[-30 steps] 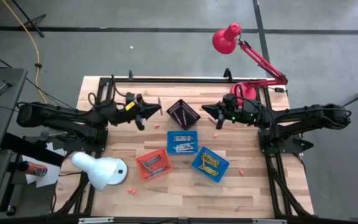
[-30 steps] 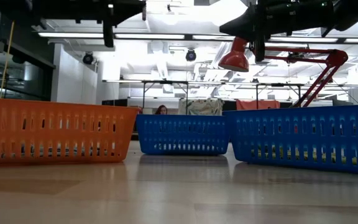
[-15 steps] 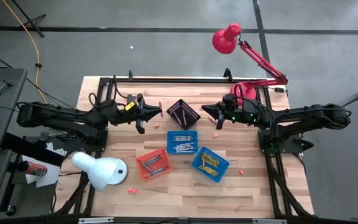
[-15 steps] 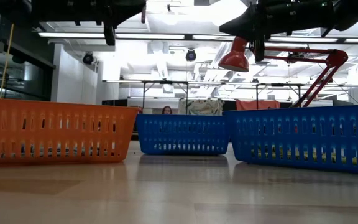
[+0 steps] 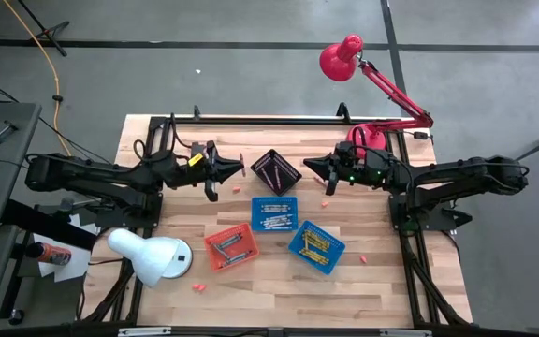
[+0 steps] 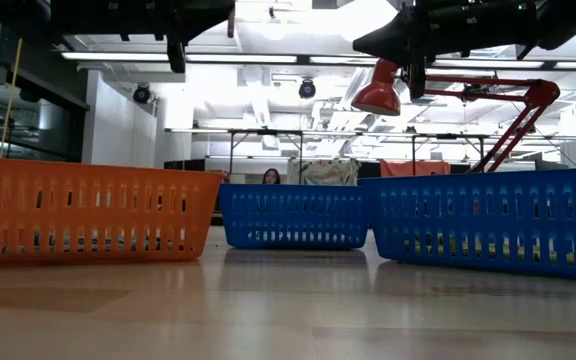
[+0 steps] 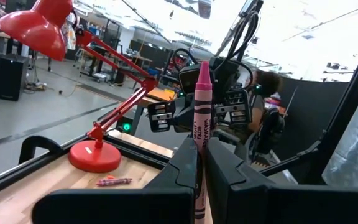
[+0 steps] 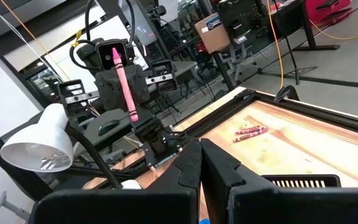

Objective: Sort crayons
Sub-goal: Put the pink crayon into the black bin

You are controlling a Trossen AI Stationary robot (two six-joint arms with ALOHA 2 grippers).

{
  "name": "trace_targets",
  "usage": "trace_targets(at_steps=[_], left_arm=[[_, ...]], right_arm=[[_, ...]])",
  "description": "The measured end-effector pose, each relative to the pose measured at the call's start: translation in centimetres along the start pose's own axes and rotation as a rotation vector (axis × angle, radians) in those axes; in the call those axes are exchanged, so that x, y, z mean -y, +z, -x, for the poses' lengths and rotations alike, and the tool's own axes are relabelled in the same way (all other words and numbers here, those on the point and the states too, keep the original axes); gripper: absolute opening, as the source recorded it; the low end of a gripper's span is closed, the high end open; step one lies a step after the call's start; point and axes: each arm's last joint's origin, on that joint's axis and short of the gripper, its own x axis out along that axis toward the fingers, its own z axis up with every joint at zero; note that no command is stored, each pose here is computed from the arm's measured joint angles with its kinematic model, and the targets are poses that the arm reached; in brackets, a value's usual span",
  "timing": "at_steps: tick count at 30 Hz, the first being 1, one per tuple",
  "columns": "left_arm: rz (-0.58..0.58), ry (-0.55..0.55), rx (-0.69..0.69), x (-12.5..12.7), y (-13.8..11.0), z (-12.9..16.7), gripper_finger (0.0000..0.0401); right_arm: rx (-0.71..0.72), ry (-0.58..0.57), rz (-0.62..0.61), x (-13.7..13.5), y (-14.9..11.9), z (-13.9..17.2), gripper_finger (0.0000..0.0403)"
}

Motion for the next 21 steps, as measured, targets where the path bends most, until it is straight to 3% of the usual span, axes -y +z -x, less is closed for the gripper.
trace_targets(at_steps=[21], left_arm=[[-0.020,-0.001,-0.002,0.00,0.00,-0.01,0.0001]], right_arm=[[-0.013,0.023,-0.004,-0.07,-0.04,0.00,0.0000]])
